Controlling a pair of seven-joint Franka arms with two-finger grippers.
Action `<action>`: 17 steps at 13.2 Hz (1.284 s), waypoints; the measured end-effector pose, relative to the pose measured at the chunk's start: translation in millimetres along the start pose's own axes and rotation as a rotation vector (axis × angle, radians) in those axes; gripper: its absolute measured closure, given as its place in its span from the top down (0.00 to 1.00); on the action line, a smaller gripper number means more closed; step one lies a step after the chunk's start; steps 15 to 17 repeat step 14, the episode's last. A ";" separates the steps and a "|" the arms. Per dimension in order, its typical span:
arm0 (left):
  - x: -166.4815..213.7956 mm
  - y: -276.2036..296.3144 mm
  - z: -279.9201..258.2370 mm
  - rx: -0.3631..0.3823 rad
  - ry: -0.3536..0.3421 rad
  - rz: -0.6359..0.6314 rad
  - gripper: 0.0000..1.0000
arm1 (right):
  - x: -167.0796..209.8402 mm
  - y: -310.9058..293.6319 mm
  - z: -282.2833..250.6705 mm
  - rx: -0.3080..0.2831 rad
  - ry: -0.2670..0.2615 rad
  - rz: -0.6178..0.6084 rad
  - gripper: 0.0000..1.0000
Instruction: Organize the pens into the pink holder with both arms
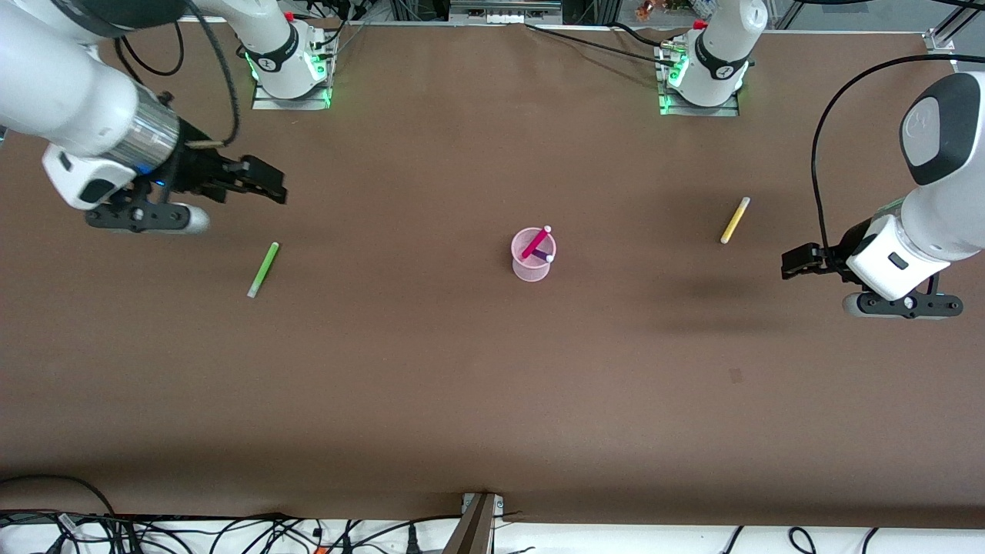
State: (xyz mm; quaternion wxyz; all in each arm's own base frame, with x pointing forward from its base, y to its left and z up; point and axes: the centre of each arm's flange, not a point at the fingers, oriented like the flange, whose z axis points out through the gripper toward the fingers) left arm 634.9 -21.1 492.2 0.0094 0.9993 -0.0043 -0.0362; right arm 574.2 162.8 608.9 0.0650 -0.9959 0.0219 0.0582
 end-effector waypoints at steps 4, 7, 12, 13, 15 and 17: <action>1.1 0.4 -1.3 0.000 0.011 0.003 1.00 | -16.0 54.2 -17.5 -0.041 -0.022 -0.096 1.00; 2.5 0.8 -2.7 -0.001 0.025 0.004 1.00 | -21.1 92.9 -32.6 -0.052 -0.017 -0.128 1.00; 3.2 0.9 -3.3 -0.001 0.032 0.005 1.00 | -51.0 93.4 -44.5 -0.106 -0.003 -0.192 1.00; 3.4 0.9 -3.4 -0.001 0.034 0.005 1.00 | -52.0 92.7 -45.9 -0.110 0.001 -0.198 1.00; 3.7 0.9 -3.7 -0.001 0.036 0.005 1.00 | -52.1 92.8 -46.1 -0.111 0.002 -0.202 1.00; 3.7 0.9 -3.7 -0.001 0.036 0.005 1.00 | -52.1 92.8 -46.1 -0.111 0.002 -0.202 1.00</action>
